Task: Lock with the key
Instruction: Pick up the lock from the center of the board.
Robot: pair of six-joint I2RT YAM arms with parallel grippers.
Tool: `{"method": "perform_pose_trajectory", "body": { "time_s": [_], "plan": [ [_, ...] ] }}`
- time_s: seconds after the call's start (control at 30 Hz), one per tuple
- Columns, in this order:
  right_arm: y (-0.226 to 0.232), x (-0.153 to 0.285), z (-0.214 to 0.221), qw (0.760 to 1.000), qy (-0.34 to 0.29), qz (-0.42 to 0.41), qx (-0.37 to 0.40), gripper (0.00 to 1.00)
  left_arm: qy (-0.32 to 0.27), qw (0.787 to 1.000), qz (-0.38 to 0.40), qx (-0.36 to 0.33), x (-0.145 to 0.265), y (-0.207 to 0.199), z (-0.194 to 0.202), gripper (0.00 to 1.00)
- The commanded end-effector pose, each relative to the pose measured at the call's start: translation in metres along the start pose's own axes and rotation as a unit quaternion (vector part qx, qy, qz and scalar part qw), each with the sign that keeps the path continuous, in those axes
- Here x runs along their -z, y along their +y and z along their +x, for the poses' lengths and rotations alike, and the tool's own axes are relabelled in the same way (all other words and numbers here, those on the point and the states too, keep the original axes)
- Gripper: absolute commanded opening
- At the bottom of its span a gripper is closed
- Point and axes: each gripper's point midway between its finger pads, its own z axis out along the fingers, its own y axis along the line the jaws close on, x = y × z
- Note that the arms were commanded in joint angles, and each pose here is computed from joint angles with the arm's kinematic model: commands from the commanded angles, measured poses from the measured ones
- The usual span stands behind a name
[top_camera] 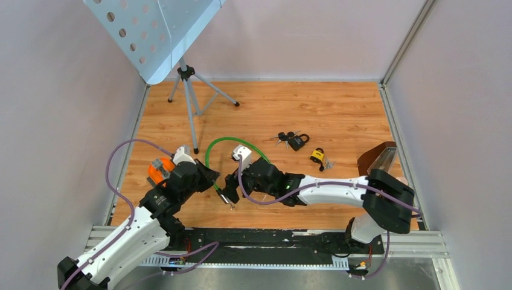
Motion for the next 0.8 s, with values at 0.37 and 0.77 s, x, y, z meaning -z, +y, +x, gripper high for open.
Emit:
{"method": "perform_pose_trajectory", "body": {
  "time_s": [0.37, 0.77],
  "plan": [
    [-0.128, 0.086, -0.009, 0.952, -0.056, 0.261, -0.151, 0.75, -0.002, 0.968, 0.134, -0.213, 0.026, -0.078, -0.03, 0.0],
    [-0.17, 0.08, 0.036, 0.924, 0.005, 0.351, -0.152, 0.73, -0.012, 0.932, 0.204, -0.299, 0.058, -0.112, -0.043, 0.0]
  ]
}}
